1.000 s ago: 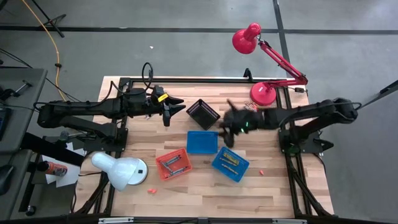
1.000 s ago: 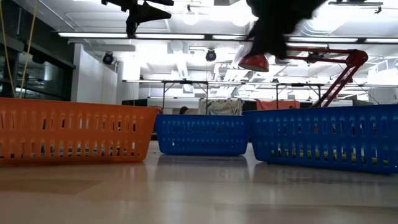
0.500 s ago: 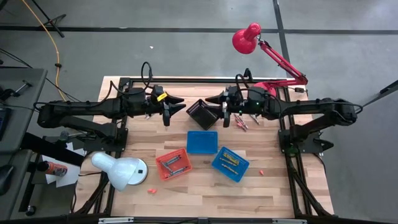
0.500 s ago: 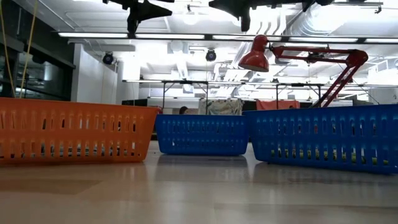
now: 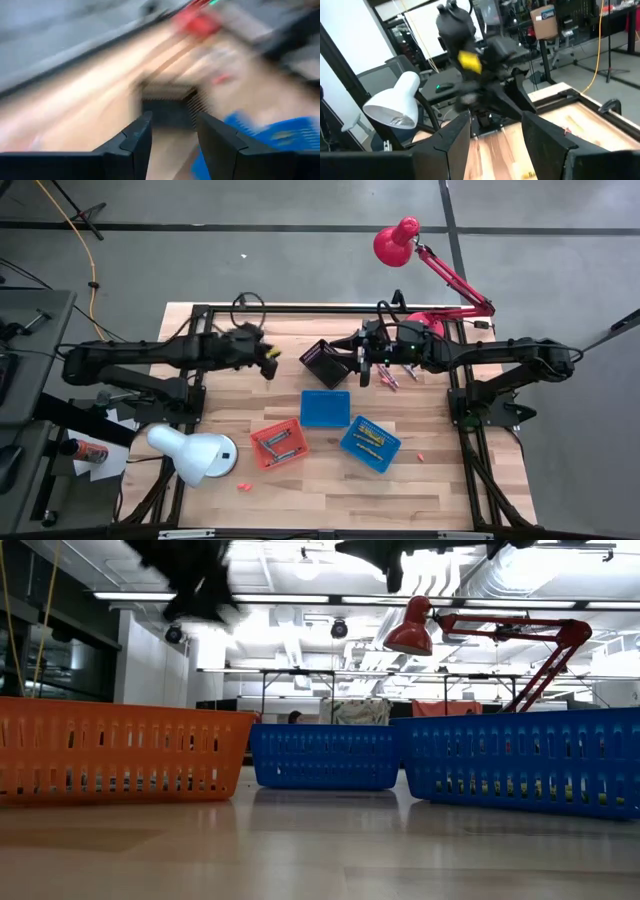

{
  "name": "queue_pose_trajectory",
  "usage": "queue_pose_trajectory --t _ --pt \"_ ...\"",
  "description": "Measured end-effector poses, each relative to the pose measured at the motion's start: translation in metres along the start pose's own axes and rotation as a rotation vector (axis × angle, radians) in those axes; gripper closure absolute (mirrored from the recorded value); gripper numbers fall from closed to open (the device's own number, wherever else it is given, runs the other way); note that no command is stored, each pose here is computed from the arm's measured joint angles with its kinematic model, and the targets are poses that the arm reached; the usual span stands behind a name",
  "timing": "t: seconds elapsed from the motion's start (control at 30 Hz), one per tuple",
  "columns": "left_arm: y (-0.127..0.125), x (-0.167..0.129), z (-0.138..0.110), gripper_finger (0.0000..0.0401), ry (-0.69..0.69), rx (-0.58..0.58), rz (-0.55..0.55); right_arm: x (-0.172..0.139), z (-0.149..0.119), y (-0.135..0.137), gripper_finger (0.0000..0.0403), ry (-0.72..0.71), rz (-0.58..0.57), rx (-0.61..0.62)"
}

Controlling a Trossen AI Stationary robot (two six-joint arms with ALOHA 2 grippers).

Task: Sort crayons
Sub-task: Put the yellow crayon into the right blue bin

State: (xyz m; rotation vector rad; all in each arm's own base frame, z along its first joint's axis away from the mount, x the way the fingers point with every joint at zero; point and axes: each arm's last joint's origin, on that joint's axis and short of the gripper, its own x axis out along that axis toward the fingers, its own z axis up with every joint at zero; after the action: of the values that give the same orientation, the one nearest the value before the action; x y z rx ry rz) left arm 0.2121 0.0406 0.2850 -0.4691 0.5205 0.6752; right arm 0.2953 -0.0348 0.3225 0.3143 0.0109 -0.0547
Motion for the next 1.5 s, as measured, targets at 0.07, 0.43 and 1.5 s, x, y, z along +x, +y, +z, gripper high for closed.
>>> queue_pose_trajectory --t 0.07,0.43,1.5 --pt "0.011 0.006 -0.013 0.0257 0.137 -0.109 0.129 0.000 -0.003 -0.001 0.0229 0.027 -0.009 0.004" --pt "0.021 0.062 -0.070 0.0257 0.513 -0.305 0.359 -0.001 -0.010 -0.004 0.0229 0.093 -0.056 0.030" --pt "0.024 0.123 -0.107 0.0384 0.622 -0.215 0.501 -0.001 -0.010 -0.004 0.0229 0.100 -0.059 0.038"
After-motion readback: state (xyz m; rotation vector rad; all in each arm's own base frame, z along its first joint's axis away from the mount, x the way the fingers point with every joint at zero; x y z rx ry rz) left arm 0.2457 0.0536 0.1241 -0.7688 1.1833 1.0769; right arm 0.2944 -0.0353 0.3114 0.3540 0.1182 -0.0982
